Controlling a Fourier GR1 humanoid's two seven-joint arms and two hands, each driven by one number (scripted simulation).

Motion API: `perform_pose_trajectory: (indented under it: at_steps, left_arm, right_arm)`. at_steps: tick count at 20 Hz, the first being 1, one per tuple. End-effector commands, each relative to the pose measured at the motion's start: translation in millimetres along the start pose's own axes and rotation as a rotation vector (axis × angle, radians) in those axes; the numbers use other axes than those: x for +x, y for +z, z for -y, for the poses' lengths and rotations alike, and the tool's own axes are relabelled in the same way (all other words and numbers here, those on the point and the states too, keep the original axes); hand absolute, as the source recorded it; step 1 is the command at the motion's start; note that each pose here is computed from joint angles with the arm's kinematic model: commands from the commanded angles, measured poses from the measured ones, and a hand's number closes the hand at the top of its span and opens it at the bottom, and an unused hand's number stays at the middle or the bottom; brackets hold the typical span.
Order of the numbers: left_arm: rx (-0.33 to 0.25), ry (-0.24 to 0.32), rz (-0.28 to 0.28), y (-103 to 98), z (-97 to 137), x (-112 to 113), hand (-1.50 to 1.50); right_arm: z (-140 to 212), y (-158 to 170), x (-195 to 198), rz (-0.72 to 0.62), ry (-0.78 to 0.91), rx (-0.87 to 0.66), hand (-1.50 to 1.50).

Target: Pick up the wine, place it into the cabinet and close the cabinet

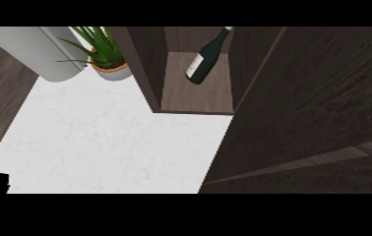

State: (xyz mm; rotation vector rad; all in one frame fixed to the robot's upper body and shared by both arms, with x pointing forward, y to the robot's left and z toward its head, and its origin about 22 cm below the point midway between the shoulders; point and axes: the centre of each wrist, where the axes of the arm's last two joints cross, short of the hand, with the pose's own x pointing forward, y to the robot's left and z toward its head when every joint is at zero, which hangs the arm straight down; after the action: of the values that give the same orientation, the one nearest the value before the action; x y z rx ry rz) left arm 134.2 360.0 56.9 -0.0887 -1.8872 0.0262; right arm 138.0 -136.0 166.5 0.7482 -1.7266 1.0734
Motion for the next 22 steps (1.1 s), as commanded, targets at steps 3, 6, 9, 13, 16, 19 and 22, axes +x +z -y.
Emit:
perform_pose_trajectory:
  at_steps: [3,6,9,13,16,19,22]
  left_arm:
    - [-0.014,0.001,0.014,-7.6,-11.7,7.6,1.5]
    - [-0.027,0.026,-0.002,-4.3,-8.5,6.0,1.5]
    - [-0.028,0.013,0.002,-1.1,-13.6,5.3,1.5]
    - [-0.062,0.045,-0.007,-5.0,-8.3,6.5,1.5]
    - [-0.056,0.047,-0.007,-1.3,-10.0,3.6,1.5]
    - [-0.068,0.046,-0.005,-3.1,-9.6,4.8,1.5]
    - [-0.076,0.053,0.004,-7.2,-10.0,5.1,1.5]
  right_arm:
    - [-33.0,-42.0,-2.7,0.049,-0.095,0.056,1.5]
    - [-29.4,-43.1,-2.1,0.047,-0.09,0.051,1.5]
    - [-26.3,-46.0,-6.9,0.053,-0.12,0.038,1.5]
    - [-18.7,-48.8,-11.0,0.061,-0.125,0.02,1.5]
    - [-16.7,-45.6,-12.7,0.056,-0.162,-0.008,1.5]
    - [-11.2,-47.1,-20.2,0.06,-0.194,-0.036,1.5]
    - [-4.4,-46.9,-17.6,0.072,-0.155,-0.042,1.5]
